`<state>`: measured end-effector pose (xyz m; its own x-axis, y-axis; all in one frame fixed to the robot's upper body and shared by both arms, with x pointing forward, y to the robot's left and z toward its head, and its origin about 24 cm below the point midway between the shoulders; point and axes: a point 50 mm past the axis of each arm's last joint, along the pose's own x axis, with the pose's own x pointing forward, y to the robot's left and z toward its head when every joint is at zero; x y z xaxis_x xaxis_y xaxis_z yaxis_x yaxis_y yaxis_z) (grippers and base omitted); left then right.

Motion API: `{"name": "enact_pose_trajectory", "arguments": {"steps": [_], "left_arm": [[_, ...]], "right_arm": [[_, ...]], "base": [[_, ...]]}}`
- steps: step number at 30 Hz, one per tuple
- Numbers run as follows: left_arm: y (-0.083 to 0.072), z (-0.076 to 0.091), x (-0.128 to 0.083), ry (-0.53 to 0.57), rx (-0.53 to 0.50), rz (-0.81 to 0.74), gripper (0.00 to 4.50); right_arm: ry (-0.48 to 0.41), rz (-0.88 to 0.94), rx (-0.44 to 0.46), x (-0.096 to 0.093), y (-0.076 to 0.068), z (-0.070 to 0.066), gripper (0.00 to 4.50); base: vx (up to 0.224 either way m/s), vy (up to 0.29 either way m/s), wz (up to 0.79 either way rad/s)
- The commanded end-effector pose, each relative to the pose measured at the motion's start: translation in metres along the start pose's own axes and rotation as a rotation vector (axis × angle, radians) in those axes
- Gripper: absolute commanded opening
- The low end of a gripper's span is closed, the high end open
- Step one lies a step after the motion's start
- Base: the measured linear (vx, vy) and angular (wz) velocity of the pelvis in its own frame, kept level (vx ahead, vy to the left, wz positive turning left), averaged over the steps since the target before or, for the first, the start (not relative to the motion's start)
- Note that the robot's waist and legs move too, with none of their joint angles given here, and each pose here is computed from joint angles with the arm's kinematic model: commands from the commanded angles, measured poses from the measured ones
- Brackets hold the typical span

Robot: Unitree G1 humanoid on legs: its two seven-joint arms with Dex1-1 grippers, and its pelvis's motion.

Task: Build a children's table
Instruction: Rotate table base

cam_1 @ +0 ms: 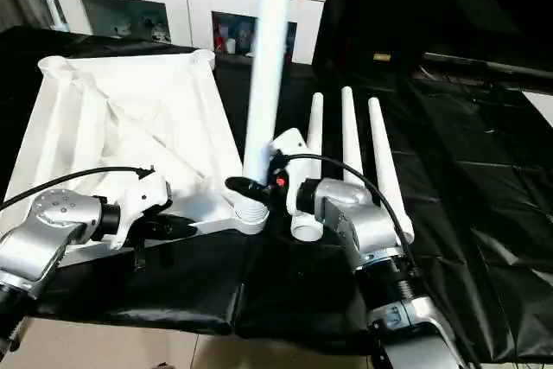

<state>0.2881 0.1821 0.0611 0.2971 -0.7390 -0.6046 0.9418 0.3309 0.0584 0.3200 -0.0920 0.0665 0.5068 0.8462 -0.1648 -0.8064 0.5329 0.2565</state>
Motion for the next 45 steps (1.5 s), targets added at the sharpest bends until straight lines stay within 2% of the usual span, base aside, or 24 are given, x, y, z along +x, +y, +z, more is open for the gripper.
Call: {"name": "enact_pose_trajectory", "arguments": {"steps": [1,8,13,17,19,22,27,37,45], "left_arm": [[0.000,-0.002,0.001,0.005,-0.012,-0.001,0.00],[0.001,-0.001,0.003,-0.006,-0.021,0.006,0.00],[0.002,-0.001,0.004,-0.007,-0.022,0.013,0.00],[0.002,-0.001,0.004,-0.005,-0.022,0.011,0.00],[0.002,-0.001,0.005,0.000,-0.018,0.008,0.00],[0.002,-0.001,0.006,0.001,-0.018,0.007,0.00],[0.001,-0.003,0.006,0.007,-0.017,0.007,0.00],[0.001,-0.002,0.007,0.006,-0.015,0.007,0.00],[0.003,-0.002,0.007,0.012,-0.012,-0.001,0.00]], "right_arm": [[0.024,-0.030,0.057,-0.007,-0.003,-0.020,1.88],[-0.083,-0.057,0.088,-0.013,0.001,-0.033,1.87],[-0.112,-0.097,0.001,-0.017,0.006,-0.040,1.87],[-0.059,-0.080,-0.073,-0.014,0.010,-0.040,1.87],[0.025,-0.044,-0.119,-0.011,0.012,-0.042,1.87],[0.087,-0.016,-0.143,-0.009,0.013,-0.045,1.87],[0.177,0.026,-0.113,-0.006,0.012,-0.049,1.87],[0.260,0.005,-0.058,-0.006,0.003,-0.056,1.87],[0.258,-0.020,-0.041,-0.006,-0.004,-0.056,1.87]], "base": [[0.000,0.000,0.00],[0.000,0.000,0.00],[0.000,0.000,0.00],[0.000,0.000,0.00],[0.000,0.000,0.00],[0.000,0.000,0.00],[0.000,0.000,0.00],[0.000,0.000,0.00],[0.000,0.000,0.00]]}}
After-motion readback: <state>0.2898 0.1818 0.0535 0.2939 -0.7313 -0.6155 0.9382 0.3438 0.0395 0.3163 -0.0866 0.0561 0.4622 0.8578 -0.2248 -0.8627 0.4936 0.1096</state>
